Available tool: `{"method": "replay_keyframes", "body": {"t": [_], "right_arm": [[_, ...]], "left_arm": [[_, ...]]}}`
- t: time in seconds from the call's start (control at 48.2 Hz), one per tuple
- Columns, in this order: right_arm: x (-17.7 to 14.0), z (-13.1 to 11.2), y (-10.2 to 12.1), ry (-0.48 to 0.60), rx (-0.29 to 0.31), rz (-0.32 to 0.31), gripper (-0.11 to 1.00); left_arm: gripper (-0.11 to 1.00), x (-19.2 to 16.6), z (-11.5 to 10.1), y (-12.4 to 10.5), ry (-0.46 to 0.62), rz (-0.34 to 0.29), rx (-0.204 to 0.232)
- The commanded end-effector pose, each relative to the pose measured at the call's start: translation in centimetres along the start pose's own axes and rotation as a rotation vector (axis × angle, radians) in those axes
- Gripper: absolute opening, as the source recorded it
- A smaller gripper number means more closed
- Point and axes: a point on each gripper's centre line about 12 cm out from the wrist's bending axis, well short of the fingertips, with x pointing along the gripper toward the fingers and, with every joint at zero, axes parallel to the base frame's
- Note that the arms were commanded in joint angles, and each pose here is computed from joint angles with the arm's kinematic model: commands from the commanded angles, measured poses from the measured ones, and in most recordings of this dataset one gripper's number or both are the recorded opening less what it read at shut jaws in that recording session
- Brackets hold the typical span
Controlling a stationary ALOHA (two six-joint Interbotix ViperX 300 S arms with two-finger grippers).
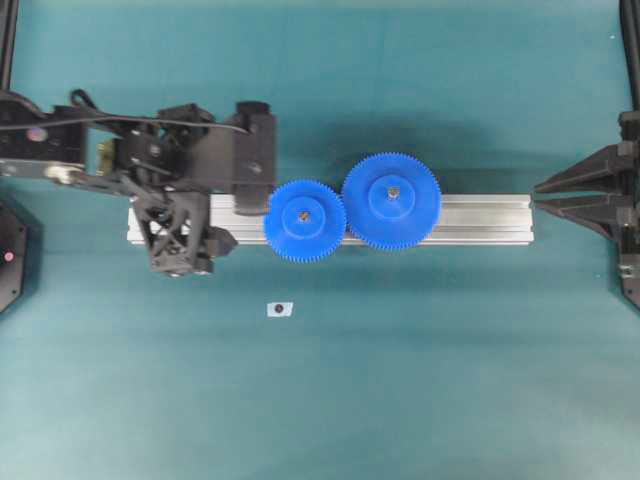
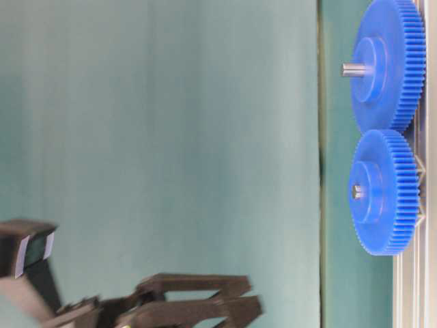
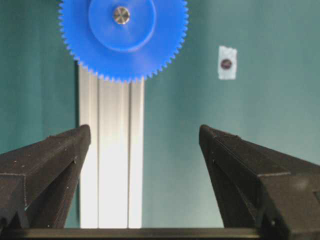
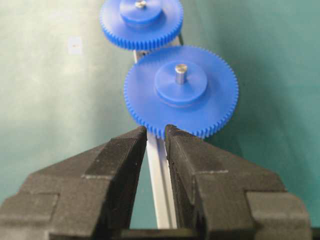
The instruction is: Find the location of the shaft and insert the small gear.
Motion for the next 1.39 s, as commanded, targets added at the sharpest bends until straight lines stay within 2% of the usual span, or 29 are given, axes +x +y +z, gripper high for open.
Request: {"method": "replay_keyframes", "body": {"t": [0.0, 0.104, 0.311, 0.415, 0.768, 0.955, 1.37], "right_arm": [[0.0, 0.5, 0.0, -0.014, 0.018, 0.000, 0.33], [0.0, 0.5, 0.0, -0.015, 0.019, 0.000, 0.33], [0.0, 0.4, 0.0, -0.012, 0.019, 0.000, 0.33], [0.0, 0.3, 0.0, -0.008, 0.018, -0.001, 0.33], [0.0, 0.1, 0.0, -0.008, 0.019, 0.000, 0.33], [-0.1, 0.2, 0.0, -0.014, 0.019, 0.000, 0.33], [-0.1, 0.1, 0.0, -0.015, 0.018, 0.000, 0.33]], "left_arm": [[0.88, -1.6, 0.5, -0.1, -0.049, 0.000, 0.004], [0.88, -2.1, 0.5, -0.4, -0.062, -0.006, 0.008], [0.88, -2.0, 0.1, -0.8, -0.054, -0.016, -0.043], [0.88, -2.1, 0.1, -1.0, -0.073, -0.021, -0.046], [0.88, -2.9, 0.1, -1.3, -0.268, -0.034, -0.077], [0.88, -3.5, -0.6, -1.3, -0.326, -0.039, -0.092], [0.88, -3.4, -0.9, -1.3, -0.328, -0.040, -0.098]]}}
